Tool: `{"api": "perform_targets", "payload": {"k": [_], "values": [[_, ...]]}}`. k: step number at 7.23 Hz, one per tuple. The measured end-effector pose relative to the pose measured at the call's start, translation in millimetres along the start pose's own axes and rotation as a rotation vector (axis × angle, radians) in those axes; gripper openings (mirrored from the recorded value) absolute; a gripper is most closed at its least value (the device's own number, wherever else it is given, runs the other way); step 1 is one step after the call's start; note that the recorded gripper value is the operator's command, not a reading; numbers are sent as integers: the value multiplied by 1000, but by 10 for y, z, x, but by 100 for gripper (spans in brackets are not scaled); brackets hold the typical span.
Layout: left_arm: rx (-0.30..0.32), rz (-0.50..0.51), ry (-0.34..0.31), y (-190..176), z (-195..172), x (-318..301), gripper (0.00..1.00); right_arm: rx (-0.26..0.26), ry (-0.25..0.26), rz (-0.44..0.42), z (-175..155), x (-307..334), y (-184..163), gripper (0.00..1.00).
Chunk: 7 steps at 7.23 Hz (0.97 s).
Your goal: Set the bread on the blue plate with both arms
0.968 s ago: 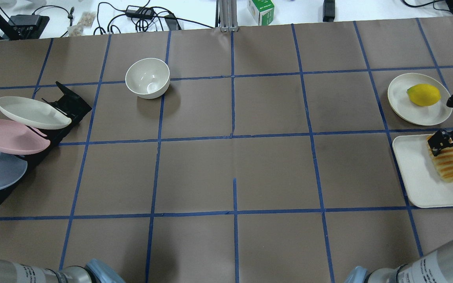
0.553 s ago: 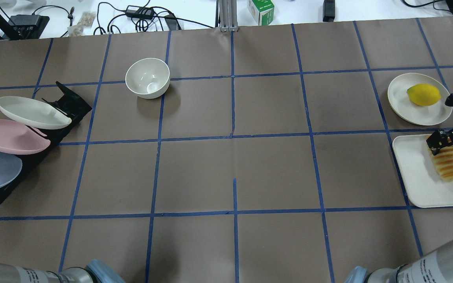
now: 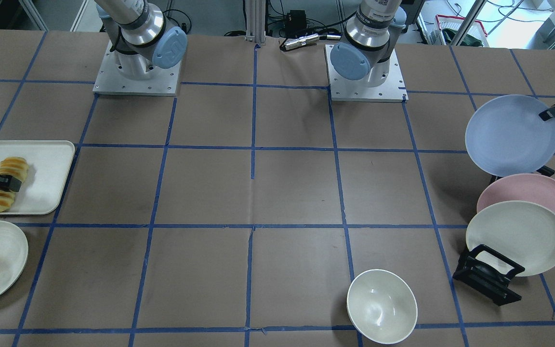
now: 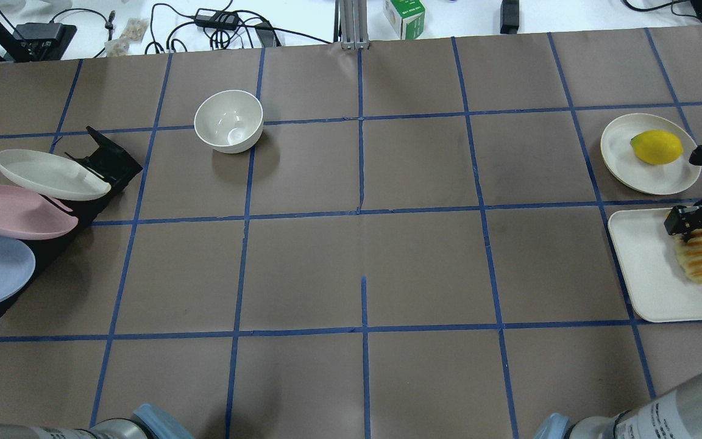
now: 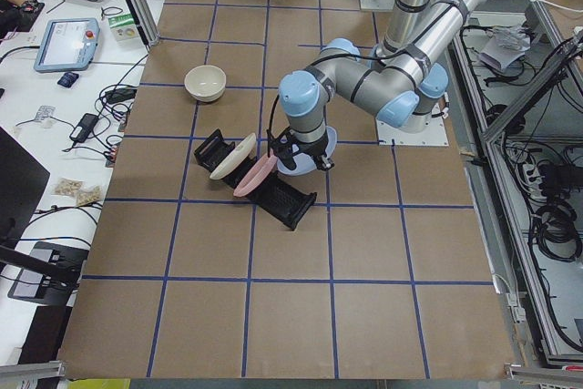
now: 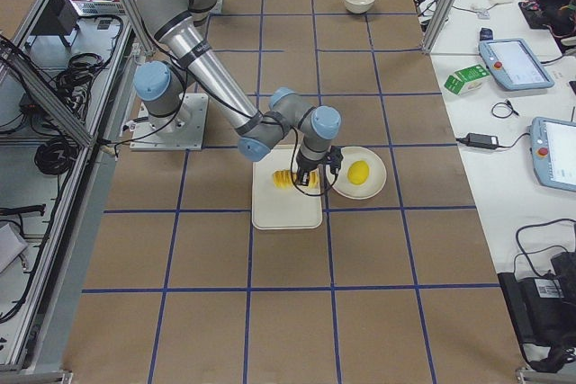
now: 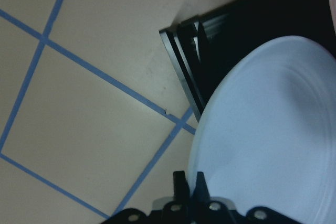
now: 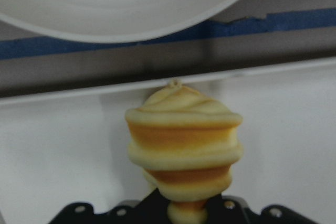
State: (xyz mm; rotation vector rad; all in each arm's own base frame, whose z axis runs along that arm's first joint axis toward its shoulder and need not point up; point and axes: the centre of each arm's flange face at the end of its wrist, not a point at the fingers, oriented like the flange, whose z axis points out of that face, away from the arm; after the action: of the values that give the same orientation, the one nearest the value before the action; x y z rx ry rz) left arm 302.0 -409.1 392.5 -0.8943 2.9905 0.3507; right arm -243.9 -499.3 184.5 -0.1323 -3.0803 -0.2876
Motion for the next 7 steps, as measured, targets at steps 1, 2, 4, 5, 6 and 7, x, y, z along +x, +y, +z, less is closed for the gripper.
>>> {"api": "perform_targets", "payload": {"k": [1,2,4,5,6,7], "values": [[-4,3,19,124,-33,413,0,2,-8,3,-75,-21,15,0],[-4,36,36,248,-27,893,0,5,-6,6,-190,-60,18,0],[-6,162,184,510,59,1924,0,-5,0,-1,-572,-218,-38,0],[6,206,243,661,79,2468,0,-9,0,-8,-798,-266,-85,0],[48,227,261,838,108,3042,0,-12,-4,-18,-1001,-309,-139,0],[95,236,273,1045,274,3602,0,-14,-5,-28,-1189,-396,-198,0]]}}
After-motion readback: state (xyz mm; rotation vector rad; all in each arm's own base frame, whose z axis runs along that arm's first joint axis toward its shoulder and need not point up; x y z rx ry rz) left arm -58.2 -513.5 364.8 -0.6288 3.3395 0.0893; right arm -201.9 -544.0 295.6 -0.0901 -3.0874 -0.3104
